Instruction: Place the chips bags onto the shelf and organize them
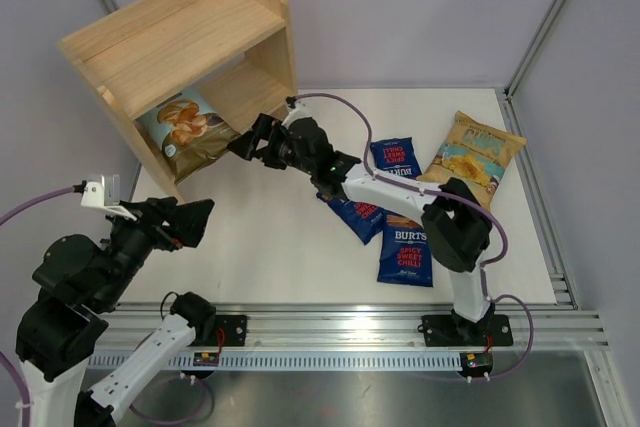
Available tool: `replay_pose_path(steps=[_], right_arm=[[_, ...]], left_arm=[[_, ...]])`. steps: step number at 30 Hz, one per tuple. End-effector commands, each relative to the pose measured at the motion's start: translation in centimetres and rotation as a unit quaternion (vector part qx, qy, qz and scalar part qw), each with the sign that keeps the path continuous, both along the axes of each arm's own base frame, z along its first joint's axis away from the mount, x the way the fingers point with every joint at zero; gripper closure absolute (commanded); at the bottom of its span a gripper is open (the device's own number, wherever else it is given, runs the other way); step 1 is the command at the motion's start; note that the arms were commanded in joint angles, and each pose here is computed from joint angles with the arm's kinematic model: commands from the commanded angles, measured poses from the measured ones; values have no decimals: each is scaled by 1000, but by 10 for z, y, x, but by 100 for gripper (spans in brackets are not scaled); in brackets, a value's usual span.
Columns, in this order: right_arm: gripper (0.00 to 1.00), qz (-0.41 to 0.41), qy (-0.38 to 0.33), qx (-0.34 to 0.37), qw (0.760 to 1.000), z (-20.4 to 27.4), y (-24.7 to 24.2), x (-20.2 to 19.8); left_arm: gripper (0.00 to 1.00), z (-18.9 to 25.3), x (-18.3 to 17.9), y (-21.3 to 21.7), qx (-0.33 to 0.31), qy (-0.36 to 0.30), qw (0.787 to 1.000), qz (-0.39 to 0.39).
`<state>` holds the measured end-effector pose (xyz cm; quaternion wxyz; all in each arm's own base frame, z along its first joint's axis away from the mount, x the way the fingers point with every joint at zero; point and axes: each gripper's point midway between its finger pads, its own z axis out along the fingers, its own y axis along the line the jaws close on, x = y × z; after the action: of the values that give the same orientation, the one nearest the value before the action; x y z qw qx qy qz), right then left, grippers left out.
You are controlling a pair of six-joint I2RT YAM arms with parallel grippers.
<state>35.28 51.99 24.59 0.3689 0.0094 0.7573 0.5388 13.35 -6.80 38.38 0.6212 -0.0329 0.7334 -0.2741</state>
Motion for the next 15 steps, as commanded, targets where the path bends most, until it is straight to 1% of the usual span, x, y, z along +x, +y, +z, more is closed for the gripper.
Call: replay_pose_path(steps=[1, 2, 4, 5, 7, 8, 9, 10, 11, 12, 13, 14, 15], right_arm=[[1, -24, -69, 22, 997, 63, -41, 1], [1, -30, -78, 26, 996, 79, -56, -2], [1, -37, -60, -10, 997, 58, -81, -1], [0, -50, -66, -9, 997, 70, -106, 5], [1, -70, -36, -56, 995, 38, -141, 7], [0, -100, -41, -59, 992, 48, -173, 16], [1, -113, -36, -71, 990, 44, -191, 18], [0, -123, -17, -108, 986, 19, -213, 16], [1, -136, -33, -106, 984, 32, -232, 12], [1, -163, -27, -135, 977, 21, -265, 20], [1, -175, -1, -163, 971, 0, -286, 15], [1, -196, -4, -164, 967, 8, -307, 10], [0, -234, 10, -184, 955, -6, -348, 16]], left_arm=[[1, 3, 7, -13, -5, -2, 1000, -21], [1, 0, 10, -15, -1, 4, 1000, -24], [1, -4, 11, -22, 2, 8, 999, -38], [1, -9, 12, -25, 4, 14, 999, -44], [1, -12, 13, -33, 7, 16, 998, -63], [1, -16, 15, -36, 8, 21, 997, -67], [1, -21, 18, -39, 12, 26, 997, -73], [1, -25, 20, -42, 17, 31, 996, -77], [1, -29, 20, -47, 18, 36, 995, -89], [1, -34, 21, -52, 21, 42, 994, -100], [1, -39, 24, -56, 26, 50, 993, -107], [1, -43, 26, -59, 30, 54, 992, -113], [1, -49, 27, -65, 33, 60, 989, -127]])
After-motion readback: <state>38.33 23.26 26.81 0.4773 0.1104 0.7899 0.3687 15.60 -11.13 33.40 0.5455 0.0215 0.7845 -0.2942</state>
